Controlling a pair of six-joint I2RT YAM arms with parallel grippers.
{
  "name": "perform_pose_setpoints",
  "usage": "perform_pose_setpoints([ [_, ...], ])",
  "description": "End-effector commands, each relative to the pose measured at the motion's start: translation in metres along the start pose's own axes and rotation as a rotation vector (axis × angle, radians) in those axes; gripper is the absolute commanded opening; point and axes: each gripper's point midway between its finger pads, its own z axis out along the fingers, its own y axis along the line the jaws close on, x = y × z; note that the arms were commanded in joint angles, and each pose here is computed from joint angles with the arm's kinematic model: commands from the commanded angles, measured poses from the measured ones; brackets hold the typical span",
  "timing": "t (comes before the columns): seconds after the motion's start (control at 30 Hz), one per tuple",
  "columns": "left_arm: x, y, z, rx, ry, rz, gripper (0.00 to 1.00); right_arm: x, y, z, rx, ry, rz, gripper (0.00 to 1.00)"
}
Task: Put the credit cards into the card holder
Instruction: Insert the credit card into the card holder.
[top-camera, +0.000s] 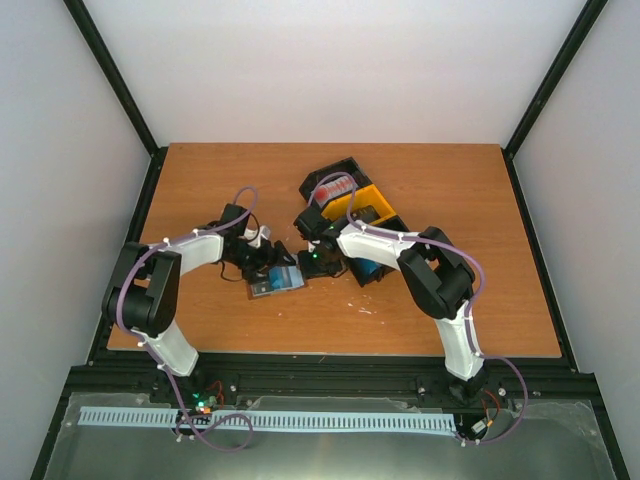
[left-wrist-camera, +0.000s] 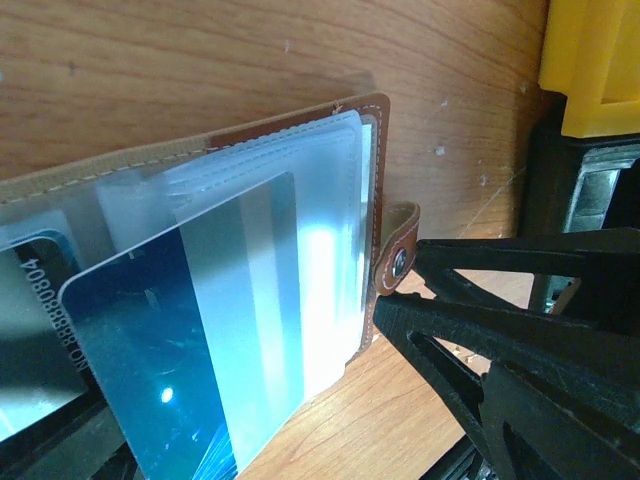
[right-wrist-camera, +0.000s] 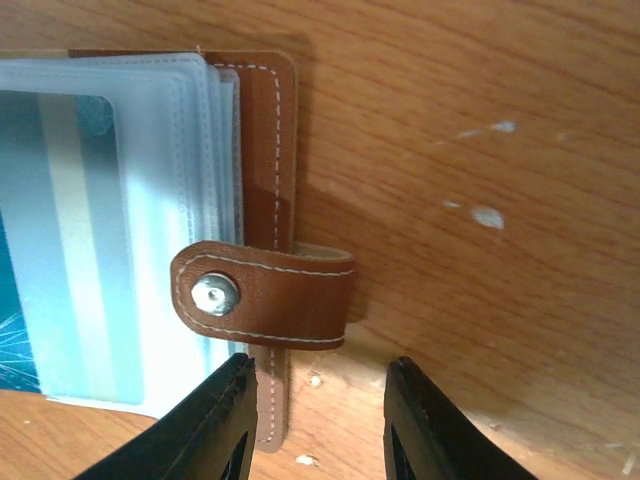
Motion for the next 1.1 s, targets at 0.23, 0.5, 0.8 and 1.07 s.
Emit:
perform_pose_setpoints([
  [0.23,-0.001,-0.004,-0.012,-0.033,-0.031,-0.012,0.81,0.009,0.015,-0.007,-0.152,-0.036,0.007,0.39],
  [0.5,0.008,-0.005,-0.019,-0.031,-0.032,-0.012,0.81,0.011,0.024,-0.012,-0.208,-0.042,-0.006,0.40],
  [0.8,0.013,0.007,-0.033,-0.128,-0.067,-0.081,0.86,0.015,0.025,-0.011,-0.222,-0.028,-0.007,0.41],
  [1.07,0.011,0.015,-0.039,-0.176,-0.108,-0.128,0.71,0.015,0.022,-0.007,-0.203,-0.017,-0.006,0.40],
])
